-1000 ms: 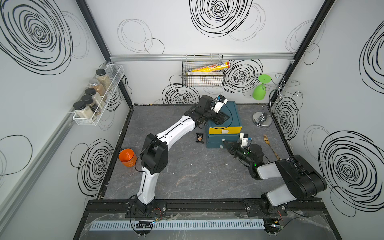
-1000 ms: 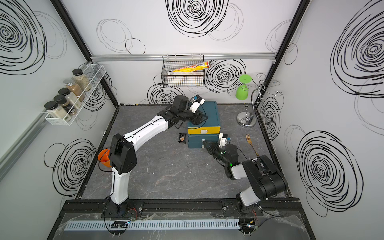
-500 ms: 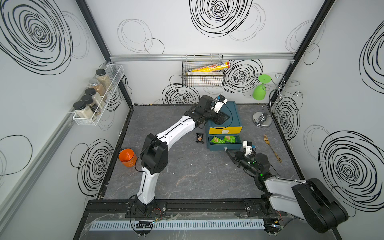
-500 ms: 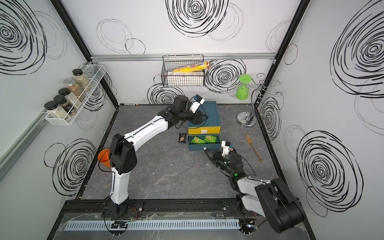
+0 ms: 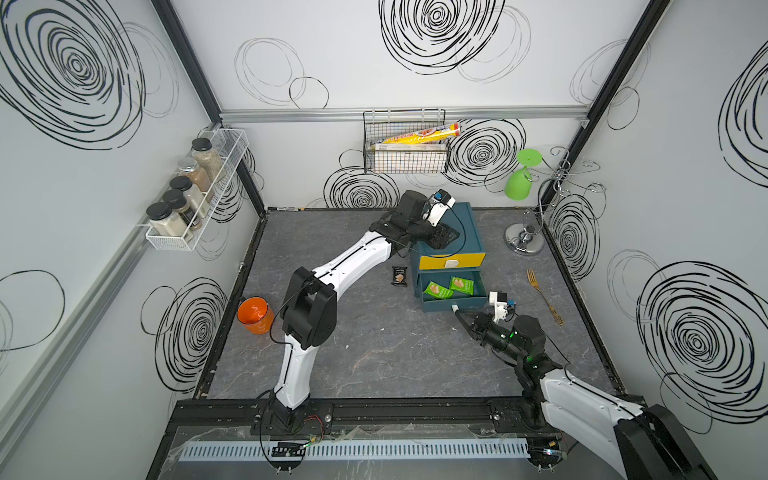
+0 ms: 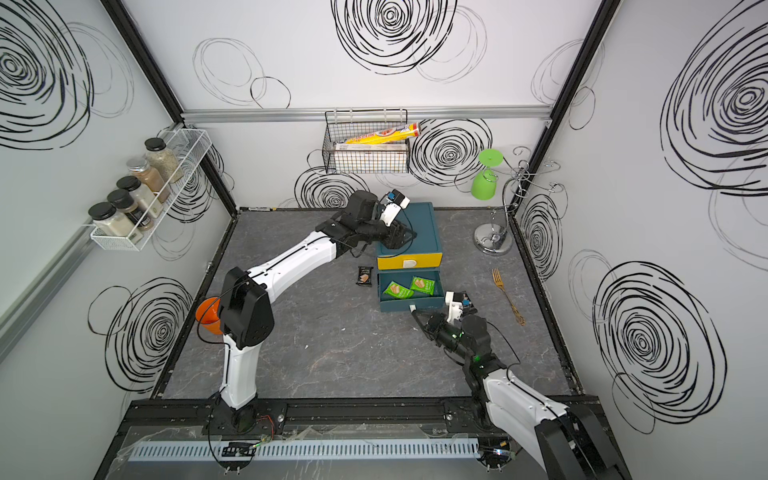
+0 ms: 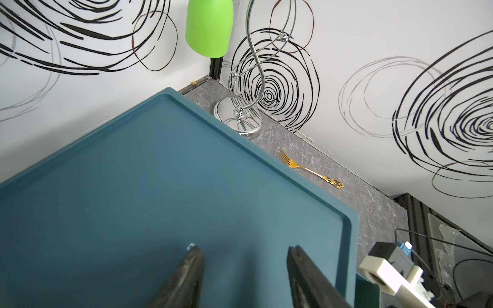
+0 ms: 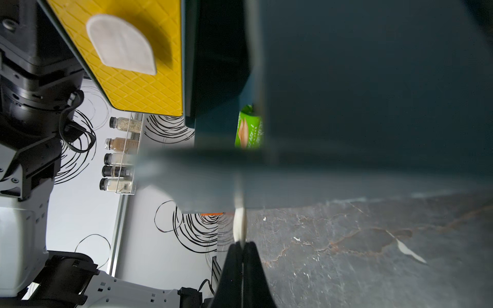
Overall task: Take the cookies out of the drawer
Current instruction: Open the drawer in the storage box.
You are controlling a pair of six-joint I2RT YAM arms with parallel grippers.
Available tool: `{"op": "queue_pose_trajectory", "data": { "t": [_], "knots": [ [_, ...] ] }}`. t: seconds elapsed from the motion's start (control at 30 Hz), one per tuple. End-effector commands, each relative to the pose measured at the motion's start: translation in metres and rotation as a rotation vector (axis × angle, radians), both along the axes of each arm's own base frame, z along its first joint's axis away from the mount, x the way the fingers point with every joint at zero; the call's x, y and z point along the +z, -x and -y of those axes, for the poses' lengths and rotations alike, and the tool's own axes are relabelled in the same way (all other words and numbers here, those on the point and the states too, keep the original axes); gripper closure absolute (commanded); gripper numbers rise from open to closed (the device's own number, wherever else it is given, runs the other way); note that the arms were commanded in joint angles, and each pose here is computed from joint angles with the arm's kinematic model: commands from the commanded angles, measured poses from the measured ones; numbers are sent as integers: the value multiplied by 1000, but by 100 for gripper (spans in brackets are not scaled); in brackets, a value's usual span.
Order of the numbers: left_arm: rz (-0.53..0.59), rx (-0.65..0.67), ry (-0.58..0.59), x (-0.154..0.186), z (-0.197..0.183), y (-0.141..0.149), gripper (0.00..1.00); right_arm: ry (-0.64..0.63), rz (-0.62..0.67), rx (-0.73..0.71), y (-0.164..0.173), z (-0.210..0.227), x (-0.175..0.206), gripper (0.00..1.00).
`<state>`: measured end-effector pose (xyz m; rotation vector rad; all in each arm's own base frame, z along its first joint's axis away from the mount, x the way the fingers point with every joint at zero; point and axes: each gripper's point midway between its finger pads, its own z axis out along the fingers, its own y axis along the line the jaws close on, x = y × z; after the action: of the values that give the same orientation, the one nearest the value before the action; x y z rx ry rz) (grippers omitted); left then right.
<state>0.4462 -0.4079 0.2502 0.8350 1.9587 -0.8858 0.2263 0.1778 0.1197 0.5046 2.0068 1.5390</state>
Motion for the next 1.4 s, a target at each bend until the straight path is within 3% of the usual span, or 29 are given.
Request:
{"op": "queue_pose_trajectory", "data": {
  "t": [0.0, 1.07, 1.1, 1.17, 1.23, 1.37],
  "knots": [
    [-96, 47, -79, -43, -12, -4, 43, 19, -16, 18, 9, 0, -10, 100],
    [-106, 45, -79, -48, -7, -5, 41, 5, -80, 66, 35, -10, -22, 100],
    [-103, 46, -78, -47, -8, -6, 39, 11, -79, 71, 35, -10, -22, 96],
    [-108, 50, -80, -48, -8, -6, 37, 34, -76, 81, 35, -11, -20, 74],
    [-108, 48, -75, -47, -8, -5, 36, 55, -62, 88, 34, -12, -16, 61],
    [-112, 43, -69, -47, -7, -5, 35, 83, -55, 102, 35, -12, -12, 44]
  ]
}}
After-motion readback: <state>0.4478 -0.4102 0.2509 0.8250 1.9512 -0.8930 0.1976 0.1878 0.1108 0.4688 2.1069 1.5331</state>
